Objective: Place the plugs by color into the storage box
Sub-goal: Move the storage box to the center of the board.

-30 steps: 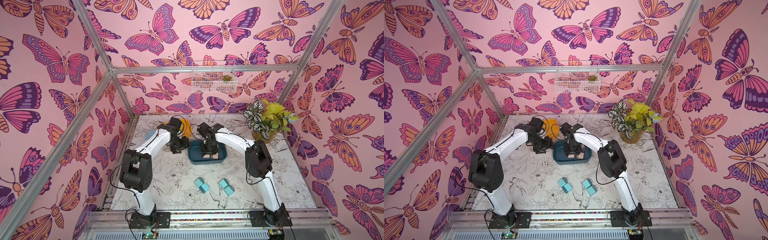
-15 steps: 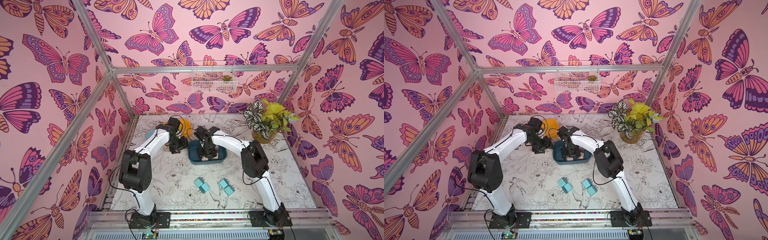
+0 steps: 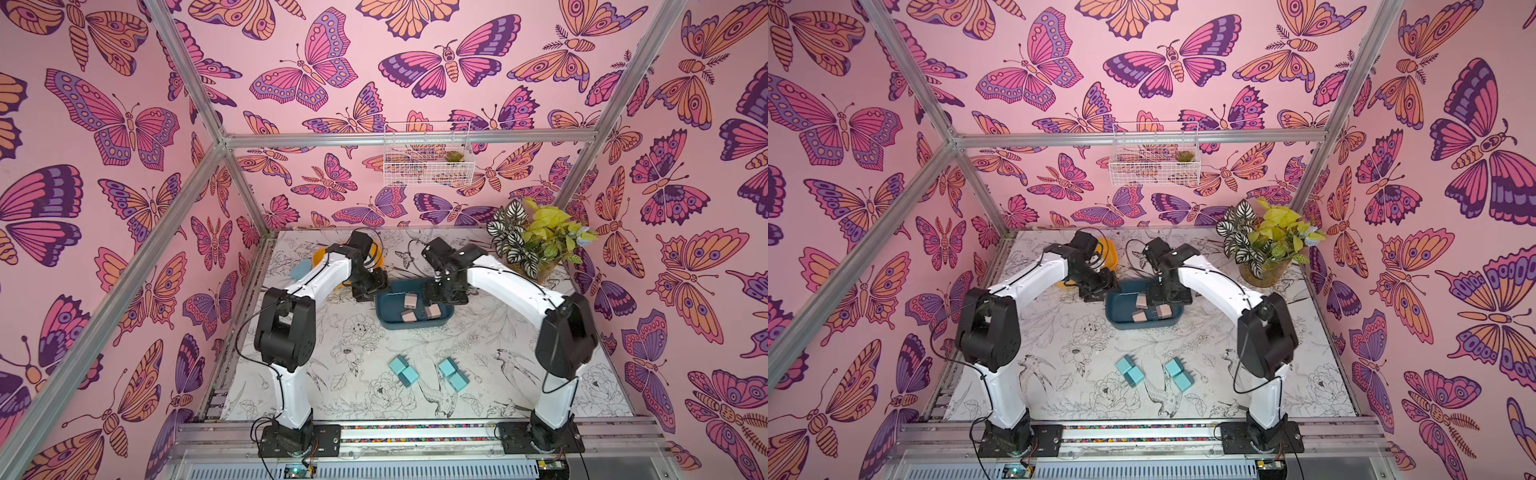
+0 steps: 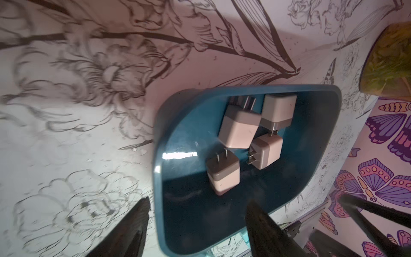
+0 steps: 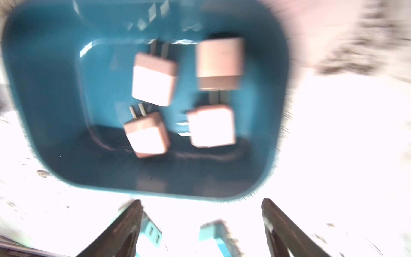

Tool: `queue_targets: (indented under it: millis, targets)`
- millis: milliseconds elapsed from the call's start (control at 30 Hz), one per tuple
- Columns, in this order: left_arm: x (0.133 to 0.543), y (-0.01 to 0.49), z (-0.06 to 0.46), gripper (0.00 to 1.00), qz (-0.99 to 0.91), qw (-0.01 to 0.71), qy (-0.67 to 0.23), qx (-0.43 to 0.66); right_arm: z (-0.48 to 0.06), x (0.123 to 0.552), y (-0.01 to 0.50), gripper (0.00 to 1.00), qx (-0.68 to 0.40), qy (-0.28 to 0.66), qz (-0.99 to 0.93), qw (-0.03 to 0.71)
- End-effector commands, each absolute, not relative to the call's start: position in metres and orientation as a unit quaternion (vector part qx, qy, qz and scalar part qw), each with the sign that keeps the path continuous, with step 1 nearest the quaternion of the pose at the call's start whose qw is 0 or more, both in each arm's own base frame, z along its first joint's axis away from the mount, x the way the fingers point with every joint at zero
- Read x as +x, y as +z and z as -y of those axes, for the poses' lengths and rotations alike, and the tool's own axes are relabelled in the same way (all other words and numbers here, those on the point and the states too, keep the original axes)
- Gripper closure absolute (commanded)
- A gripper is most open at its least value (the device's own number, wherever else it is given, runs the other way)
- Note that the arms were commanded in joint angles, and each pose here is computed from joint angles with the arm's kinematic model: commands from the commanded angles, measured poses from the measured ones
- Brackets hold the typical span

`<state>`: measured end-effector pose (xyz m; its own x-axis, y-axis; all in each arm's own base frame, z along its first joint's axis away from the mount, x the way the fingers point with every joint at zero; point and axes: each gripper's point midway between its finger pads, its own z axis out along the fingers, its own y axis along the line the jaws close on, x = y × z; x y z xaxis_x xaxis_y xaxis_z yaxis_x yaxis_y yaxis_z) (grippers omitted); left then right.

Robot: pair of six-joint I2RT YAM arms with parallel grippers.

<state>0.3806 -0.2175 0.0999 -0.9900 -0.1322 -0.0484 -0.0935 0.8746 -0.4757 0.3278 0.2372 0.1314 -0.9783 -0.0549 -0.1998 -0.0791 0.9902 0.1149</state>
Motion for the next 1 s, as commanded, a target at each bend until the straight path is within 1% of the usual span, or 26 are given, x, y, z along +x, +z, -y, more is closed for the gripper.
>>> queue_targets:
  millis: [0, 100, 167, 300, 433, 533, 633, 700, 800, 900, 967]
  targets:
    - [0.377, 0.093, 0.249, 0.29, -0.962, 0.015, -0.27, -0.041, -0.215, 0.318, 0.144, 0.15, -0.003, 0.056, -0.992, 0.116]
    - [0.373, 0.085, 0.274, 0.29, -0.955, -0.009, -0.293, -0.043, -0.202, 0.305, 0.148, 0.15, 0.002, 0.049, -0.992, 0.114]
    - [0.368, 0.081, 0.295, 0.3, -0.944, -0.034, -0.323, -0.062, -0.195, 0.298, 0.147, 0.15, 0.005, 0.042, -0.993, 0.109]
    - [0.366, 0.067, 0.319, 0.32, -0.931, -0.07, -0.345, -0.1, -0.187, 0.291, 0.145, 0.15, 0.02, 0.046, -0.994, 0.098]
    - [0.373, 0.068, 0.348, 0.32, -0.92, -0.072, -0.372, -0.105, -0.184, 0.288, 0.144, 0.15, 0.018, 0.046, -0.995, 0.091]
    - [0.379, 0.072, 0.377, 0.32, -0.893, -0.078, -0.429, -0.106, -0.185, 0.286, 0.139, 0.15, 0.012, 0.046, -0.996, 0.079]
    - [0.383, 0.079, 0.389, 0.31, -0.872, -0.072, -0.473, -0.106, -0.189, 0.292, 0.137, 0.15, 0.006, 0.051, -0.996, 0.076]
    - [0.383, 0.087, 0.385, 0.3, -0.872, -0.059, -0.476, -0.098, -0.194, 0.298, 0.138, 0.15, 0.005, 0.058, -0.995, 0.077]
    - [0.386, 0.1, 0.362, 0.28, -0.873, -0.037, -0.475, -0.103, -0.207, 0.314, 0.145, 0.15, 0.001, 0.074, -0.993, 0.089]
    - [0.389, 0.11, 0.321, 0.28, -0.885, -0.009, -0.447, -0.128, -0.221, 0.332, 0.148, 0.15, -0.007, 0.089, -0.991, 0.1]
    - [0.389, 0.115, 0.282, 0.28, -0.9, 0.011, -0.407, -0.154, -0.23, 0.344, 0.148, 0.15, -0.011, 0.096, -0.99, 0.102]
